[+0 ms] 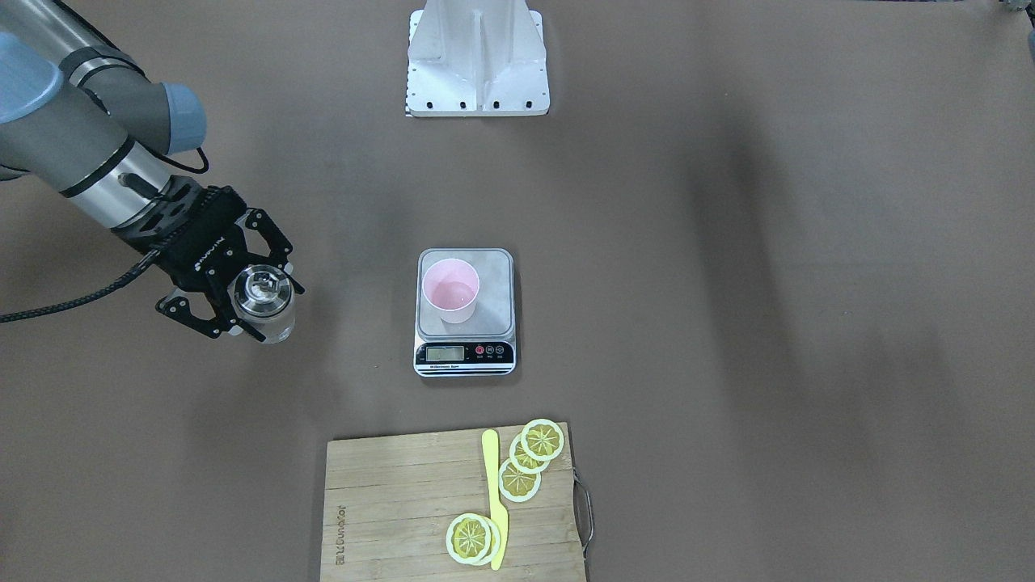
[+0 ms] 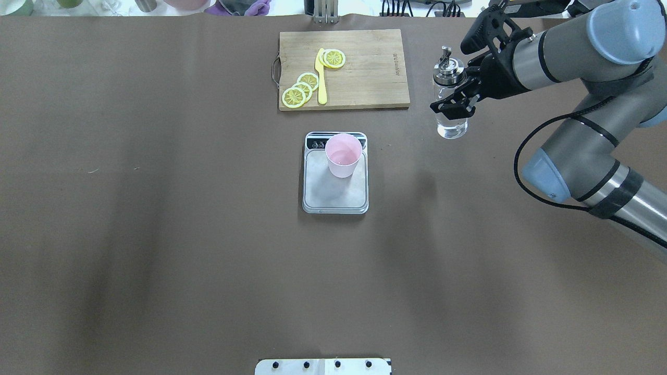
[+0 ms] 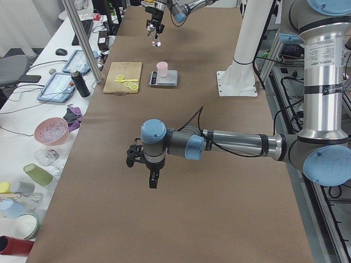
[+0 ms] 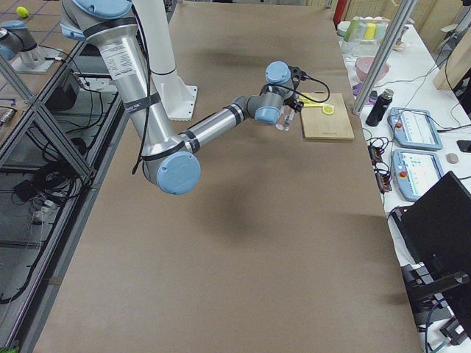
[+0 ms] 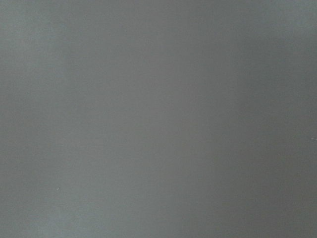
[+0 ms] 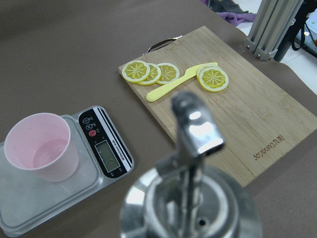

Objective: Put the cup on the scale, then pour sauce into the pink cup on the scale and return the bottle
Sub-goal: 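Lift the glass bottle with the right gripper and carry it toward the pink cup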

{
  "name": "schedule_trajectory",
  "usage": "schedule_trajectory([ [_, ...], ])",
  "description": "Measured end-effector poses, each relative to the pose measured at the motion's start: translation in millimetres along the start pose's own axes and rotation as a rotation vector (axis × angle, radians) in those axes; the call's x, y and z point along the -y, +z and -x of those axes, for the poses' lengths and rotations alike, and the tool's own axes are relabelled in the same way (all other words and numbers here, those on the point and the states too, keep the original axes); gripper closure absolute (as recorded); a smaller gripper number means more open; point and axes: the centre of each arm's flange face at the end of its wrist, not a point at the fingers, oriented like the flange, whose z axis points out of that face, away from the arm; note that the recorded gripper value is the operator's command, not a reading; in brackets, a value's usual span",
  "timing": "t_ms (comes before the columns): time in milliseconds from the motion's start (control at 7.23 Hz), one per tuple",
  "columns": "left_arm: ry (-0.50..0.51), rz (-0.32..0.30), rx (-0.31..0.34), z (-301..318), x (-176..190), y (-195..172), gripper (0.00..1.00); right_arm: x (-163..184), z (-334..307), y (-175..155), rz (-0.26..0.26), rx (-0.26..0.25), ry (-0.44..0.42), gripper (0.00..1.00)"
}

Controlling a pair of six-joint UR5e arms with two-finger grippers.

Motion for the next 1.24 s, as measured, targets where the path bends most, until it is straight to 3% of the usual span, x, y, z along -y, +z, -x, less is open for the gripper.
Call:
schedule_trajectory([
  [138,-0.004,-0.001,-0.005,10.0,0.0,-1.5,0.01,9.9,16.5,5.5,0.029,-0.01,-0.005,0.88],
  [553,-0.05,-0.008,-0.098,26.5,9.7,-6.8,0.0,25.4,52.5,32.8,0.099,-0.043,-0.031,0.88],
  [1244,-0.066,-0.015,-0.104,33.6,7.9,-10.2,0.0,16.3,116.4,73.3,0.257,-0.147,-0.089,0.88],
])
